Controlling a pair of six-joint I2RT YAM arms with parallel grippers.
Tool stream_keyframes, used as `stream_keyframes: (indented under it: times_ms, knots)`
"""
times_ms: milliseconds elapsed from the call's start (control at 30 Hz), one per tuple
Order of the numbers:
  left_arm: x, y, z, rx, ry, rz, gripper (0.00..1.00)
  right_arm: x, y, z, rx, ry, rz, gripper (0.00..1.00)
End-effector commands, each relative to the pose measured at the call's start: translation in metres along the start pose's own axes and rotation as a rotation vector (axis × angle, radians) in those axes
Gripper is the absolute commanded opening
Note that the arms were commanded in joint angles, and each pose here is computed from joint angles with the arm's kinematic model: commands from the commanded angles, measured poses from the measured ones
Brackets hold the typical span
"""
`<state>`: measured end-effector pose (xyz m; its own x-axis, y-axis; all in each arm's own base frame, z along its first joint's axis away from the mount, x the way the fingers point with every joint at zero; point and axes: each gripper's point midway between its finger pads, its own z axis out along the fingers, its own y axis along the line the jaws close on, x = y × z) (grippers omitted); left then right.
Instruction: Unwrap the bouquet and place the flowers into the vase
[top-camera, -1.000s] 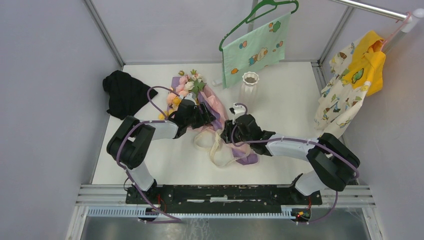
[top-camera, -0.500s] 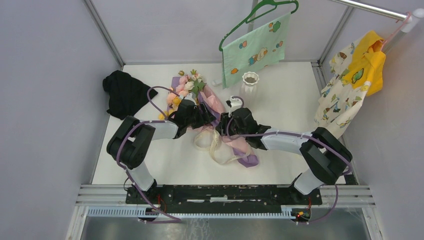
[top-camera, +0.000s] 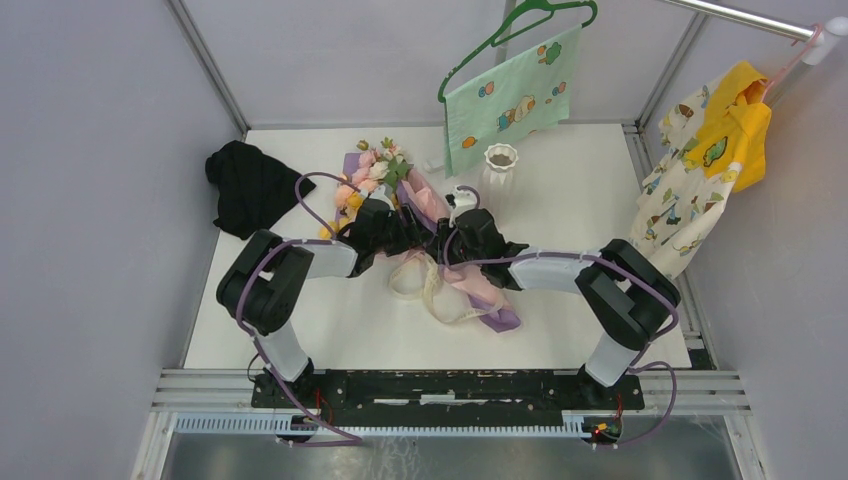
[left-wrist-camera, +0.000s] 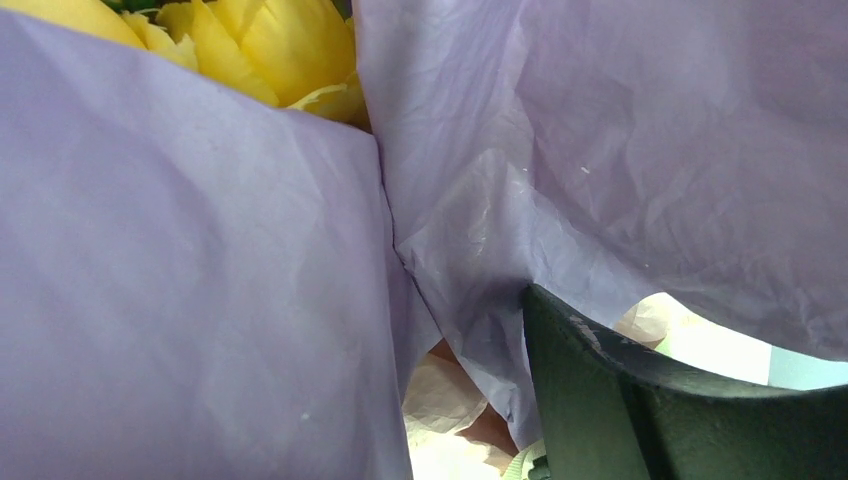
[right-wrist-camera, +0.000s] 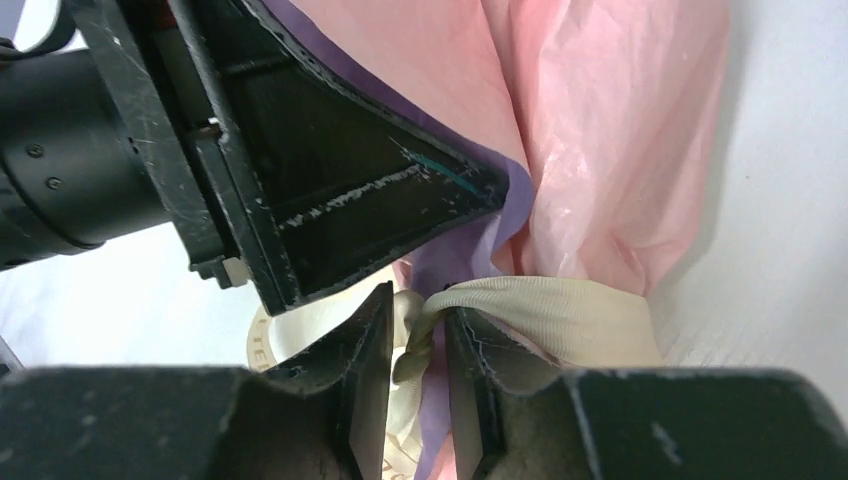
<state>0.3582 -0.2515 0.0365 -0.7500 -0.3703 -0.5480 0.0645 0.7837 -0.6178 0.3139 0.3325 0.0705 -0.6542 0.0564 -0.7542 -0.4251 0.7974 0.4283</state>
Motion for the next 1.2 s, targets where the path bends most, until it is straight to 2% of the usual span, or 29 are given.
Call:
stream_keyframes:
  times_ms: [0, 300, 600, 900, 1167]
  knots:
    - [0.035, 0.03, 0.003, -0.091, 0.109, -0.03, 0.76, -0.059, 0.04, -0.012, -0.131, -0.16, 0.005, 0.31]
    - [0.038, 0.035, 0.006, -0.103, 0.118, -0.03, 0.76, -0.112, 0.076, -0.059, -0.246, -0.307, -0.039, 0.38]
    - [0.044, 0.042, 0.01, -0.121, 0.132, -0.032, 0.76, -0.155, 0.103, -0.111, -0.326, -0.429, -0.089, 0.36]
    - [0.049, 0.049, 0.015, -0.144, 0.147, -0.038, 0.76, -0.224, 0.121, -0.231, -0.324, -0.691, -0.182, 0.24]
    - [0.051, 0.055, 0.016, -0.17, 0.152, -0.032, 0.76, -0.267, 0.107, -0.336, -0.204, -0.918, -0.216, 0.2]
